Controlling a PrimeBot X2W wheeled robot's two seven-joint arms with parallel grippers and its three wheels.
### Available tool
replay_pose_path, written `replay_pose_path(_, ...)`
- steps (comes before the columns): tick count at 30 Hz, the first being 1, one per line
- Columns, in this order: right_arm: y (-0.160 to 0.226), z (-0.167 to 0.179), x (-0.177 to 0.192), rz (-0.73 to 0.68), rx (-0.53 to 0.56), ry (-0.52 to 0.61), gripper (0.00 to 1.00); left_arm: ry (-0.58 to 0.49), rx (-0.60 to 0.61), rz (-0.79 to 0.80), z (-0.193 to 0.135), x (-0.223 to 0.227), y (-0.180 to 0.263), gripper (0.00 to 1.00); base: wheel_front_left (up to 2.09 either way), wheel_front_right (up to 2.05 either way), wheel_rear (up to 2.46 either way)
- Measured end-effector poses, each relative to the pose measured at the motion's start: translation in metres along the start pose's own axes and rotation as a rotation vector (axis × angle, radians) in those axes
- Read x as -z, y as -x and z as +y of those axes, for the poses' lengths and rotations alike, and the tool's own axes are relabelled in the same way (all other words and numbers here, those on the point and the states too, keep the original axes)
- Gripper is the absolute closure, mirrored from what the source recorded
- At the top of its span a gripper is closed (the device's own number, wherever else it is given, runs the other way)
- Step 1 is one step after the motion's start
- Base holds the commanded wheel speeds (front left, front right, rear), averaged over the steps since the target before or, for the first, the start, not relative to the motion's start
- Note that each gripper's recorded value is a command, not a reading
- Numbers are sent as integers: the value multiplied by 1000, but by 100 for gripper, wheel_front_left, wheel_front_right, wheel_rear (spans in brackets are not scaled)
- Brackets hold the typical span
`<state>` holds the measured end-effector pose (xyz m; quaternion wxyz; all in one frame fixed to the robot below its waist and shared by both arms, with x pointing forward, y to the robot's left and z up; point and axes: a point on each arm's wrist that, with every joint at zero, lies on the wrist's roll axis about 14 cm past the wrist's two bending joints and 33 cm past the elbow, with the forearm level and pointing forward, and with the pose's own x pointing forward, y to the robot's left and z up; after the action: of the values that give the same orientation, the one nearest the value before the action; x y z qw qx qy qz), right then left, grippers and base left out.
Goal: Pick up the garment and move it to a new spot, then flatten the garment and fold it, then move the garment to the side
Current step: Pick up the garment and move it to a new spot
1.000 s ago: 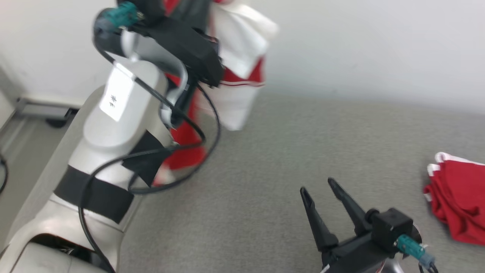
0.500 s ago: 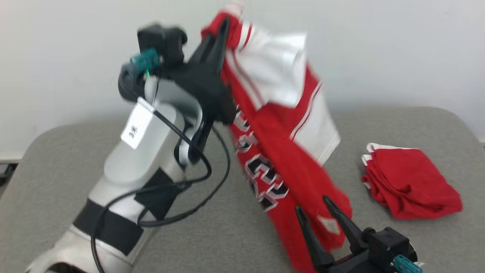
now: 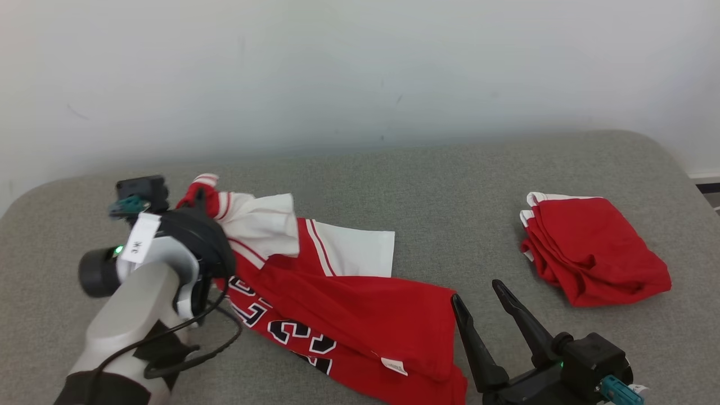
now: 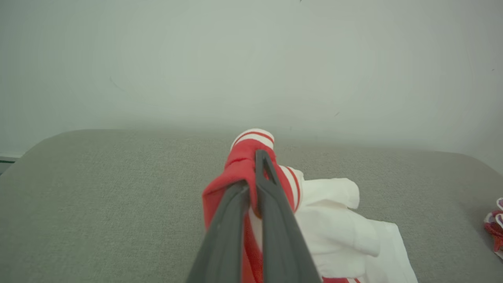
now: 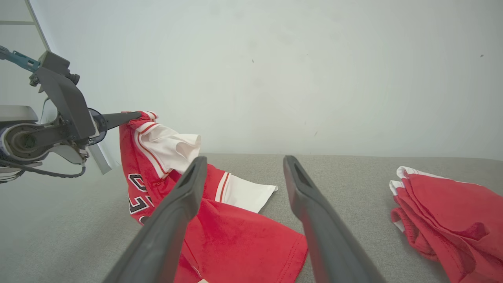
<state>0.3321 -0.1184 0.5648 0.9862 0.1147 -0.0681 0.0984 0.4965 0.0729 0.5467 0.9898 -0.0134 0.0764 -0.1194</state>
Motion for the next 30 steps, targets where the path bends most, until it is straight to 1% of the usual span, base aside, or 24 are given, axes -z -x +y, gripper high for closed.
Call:
replay_pose_path(2,-1,0,2,6,-1,-1,0,15,-45,35,17,12,1,100,0,0,0)
replay_pose_path(3,-1,0,3,9,-3,-2,0,22,-64,48,24,17,2,56,0,0,0)
replay_pose_path(4,-1,1,3,10,-6,-2,0,29,-80,60,30,21,2,0,0,0,0)
replay_pose_path(10,-4,-2,1,2,-4,3,0,63,-166,112,59,44,8,0,0,0,0)
replay_pose_path(13,-3,-5,1,1,6,6,0,71,-199,103,72,47,11,0,0,0,0)
replay_pose_path(15,-2,-11,0,-4,20,14,0,87,-209,86,76,45,12,0,0,0,0)
replay_pose_path(22,0,-23,0,-8,53,33,0,110,-189,-14,69,28,14,0,0,0,0)
replay_pose_path(27,3,-37,2,-2,92,47,0,141,-134,-1,47,53,30,0,0,0,0)
replay_pose_path(30,8,-48,7,18,129,60,0,163,-110,18,40,74,50,0,0,0,0)
